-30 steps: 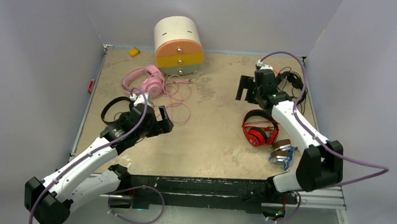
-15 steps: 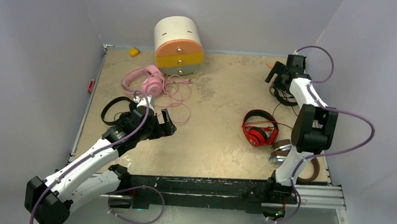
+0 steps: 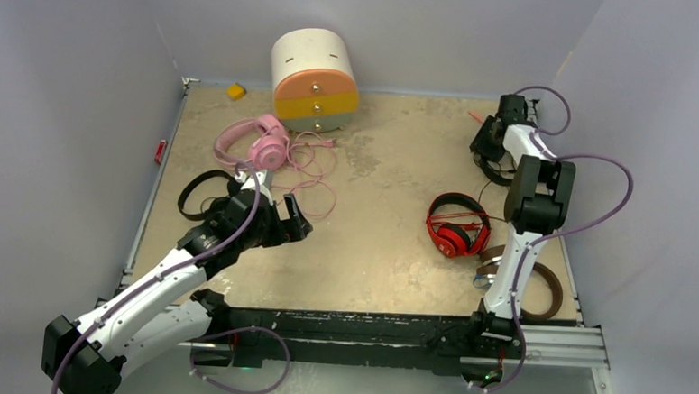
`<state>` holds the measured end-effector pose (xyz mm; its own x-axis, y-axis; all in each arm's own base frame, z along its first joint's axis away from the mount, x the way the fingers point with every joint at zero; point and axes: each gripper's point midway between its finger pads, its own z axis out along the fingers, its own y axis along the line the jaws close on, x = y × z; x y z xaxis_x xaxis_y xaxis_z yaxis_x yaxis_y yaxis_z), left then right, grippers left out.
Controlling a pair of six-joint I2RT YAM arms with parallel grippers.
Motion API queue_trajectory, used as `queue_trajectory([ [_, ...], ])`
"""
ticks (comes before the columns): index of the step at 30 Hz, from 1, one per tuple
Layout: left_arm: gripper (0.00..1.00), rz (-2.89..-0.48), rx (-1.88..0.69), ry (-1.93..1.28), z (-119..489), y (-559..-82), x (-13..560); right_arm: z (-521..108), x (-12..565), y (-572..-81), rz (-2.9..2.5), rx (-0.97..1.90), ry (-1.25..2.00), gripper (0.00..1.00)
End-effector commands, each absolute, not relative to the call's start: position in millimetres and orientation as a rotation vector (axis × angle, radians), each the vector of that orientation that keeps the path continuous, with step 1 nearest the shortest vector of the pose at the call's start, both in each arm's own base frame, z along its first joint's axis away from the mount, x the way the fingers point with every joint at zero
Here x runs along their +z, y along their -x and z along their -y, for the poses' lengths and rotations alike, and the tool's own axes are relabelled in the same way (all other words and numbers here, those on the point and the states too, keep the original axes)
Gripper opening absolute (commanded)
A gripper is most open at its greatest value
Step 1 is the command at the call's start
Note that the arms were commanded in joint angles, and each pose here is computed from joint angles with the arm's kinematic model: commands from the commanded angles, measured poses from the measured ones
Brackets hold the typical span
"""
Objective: Wrap the headphones
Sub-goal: Move the headphones to the center of the board.
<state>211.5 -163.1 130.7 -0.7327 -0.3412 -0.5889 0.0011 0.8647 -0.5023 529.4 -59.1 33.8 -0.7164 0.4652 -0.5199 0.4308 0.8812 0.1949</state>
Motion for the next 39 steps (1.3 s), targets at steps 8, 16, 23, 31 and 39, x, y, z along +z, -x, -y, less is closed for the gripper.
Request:
queue_trajectory([
  [8, 1.00, -2.285, -0.643, 0.242, 163, -215, 132, -128, 122, -505, -2.462, 0.215, -0.023, 0.08],
  [16, 0.99, -2.303, -0.622, 0.274, 162, -218, 117, -247, 193, -419, -2.305, 0.350, 0.239, 0.08],
  [23, 0.93, -2.321, -0.648, 0.317, 175, -230, 107, -284, 195, -341, -2.295, 0.449, 0.337, 0.03],
  [31, 0.89, -2.330, -0.589, 0.350, 166, -229, 97, -312, 164, -258, -2.350, 0.714, 0.360, 0.06],
  [39, 0.77, -2.306, -0.614, 0.374, 163, -225, 91, -342, 139, -221, -2.364, 0.863, 0.426, 0.63],
])
